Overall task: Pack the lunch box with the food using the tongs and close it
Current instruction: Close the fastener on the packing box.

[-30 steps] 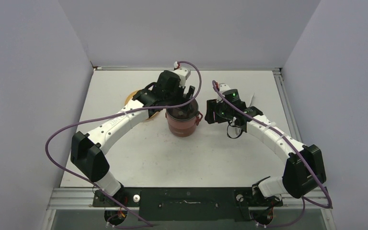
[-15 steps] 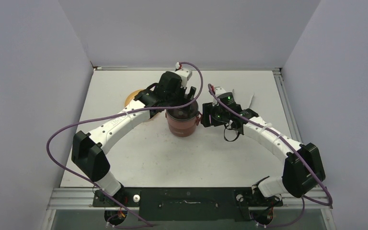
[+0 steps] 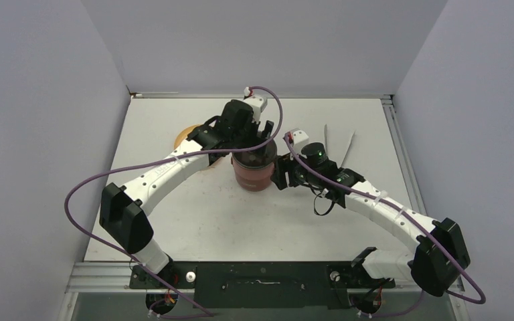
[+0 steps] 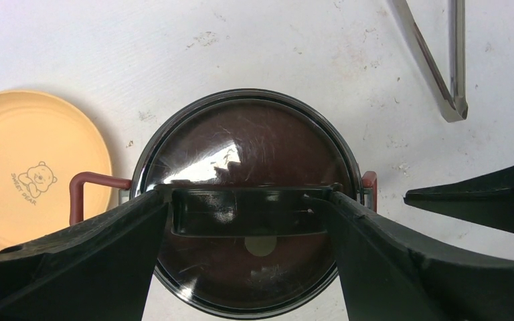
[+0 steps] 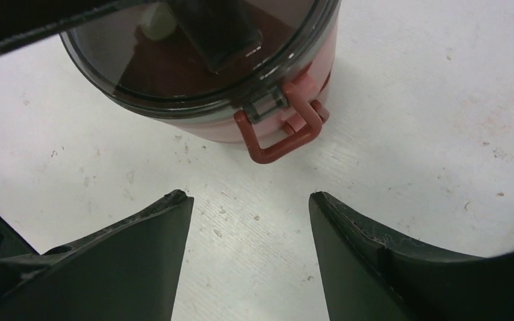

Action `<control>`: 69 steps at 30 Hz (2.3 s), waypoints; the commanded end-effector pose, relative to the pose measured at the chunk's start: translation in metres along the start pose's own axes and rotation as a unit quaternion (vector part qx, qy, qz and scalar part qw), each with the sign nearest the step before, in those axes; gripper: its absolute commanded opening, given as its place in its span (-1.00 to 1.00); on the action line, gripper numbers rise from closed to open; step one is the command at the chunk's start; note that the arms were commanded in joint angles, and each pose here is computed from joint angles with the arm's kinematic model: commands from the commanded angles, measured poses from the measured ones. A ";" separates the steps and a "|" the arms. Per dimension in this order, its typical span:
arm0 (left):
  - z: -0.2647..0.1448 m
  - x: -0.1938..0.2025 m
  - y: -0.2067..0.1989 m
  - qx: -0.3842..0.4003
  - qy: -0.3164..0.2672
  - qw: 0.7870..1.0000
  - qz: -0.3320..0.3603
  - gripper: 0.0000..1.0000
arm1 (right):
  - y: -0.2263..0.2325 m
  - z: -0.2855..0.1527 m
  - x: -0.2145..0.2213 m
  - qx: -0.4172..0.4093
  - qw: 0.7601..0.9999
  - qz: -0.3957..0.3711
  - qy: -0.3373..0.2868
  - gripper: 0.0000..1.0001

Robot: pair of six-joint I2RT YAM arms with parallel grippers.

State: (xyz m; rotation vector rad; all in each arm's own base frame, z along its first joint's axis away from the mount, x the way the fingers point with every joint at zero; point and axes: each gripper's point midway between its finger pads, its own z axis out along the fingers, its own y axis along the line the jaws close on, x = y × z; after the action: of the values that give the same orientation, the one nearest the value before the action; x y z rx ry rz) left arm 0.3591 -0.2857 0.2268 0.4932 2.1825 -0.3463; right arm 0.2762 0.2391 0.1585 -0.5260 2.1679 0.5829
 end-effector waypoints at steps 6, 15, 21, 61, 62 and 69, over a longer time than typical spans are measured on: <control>-0.027 -0.019 0.002 0.005 -0.041 0.999 -0.018 0.81 | -0.013 0.009 -0.035 0.048 0.996 -0.021 -0.069 0.31; -0.036 -0.027 0.003 0.014 -0.058 0.998 -0.032 0.82 | -0.021 0.015 -0.039 0.069 0.994 -0.031 -0.076 0.30; -0.036 -0.028 0.003 0.017 -0.059 0.998 -0.034 0.82 | -0.030 0.015 -0.039 0.093 0.992 -0.036 -0.077 0.30; 0.001 -0.002 0.010 -0.008 0.007 1.000 -0.015 0.82 | -0.063 0.010 -0.020 0.101 0.995 0.014 -0.010 0.30; 0.002 -0.002 0.011 -0.010 0.009 1.000 -0.014 0.82 | -0.064 0.012 -0.019 0.102 0.995 0.014 -0.007 0.30; 0.008 0.007 0.016 -0.032 0.026 0.999 0.002 0.84 | -0.064 0.024 -0.019 0.100 0.995 0.019 0.004 0.29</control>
State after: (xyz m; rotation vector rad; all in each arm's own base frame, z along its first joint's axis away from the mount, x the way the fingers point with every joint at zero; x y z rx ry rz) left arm 0.3619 -0.2843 0.2234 0.4576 2.2087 -0.3764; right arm 0.3218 0.1931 0.1270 -0.4027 2.2672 0.3426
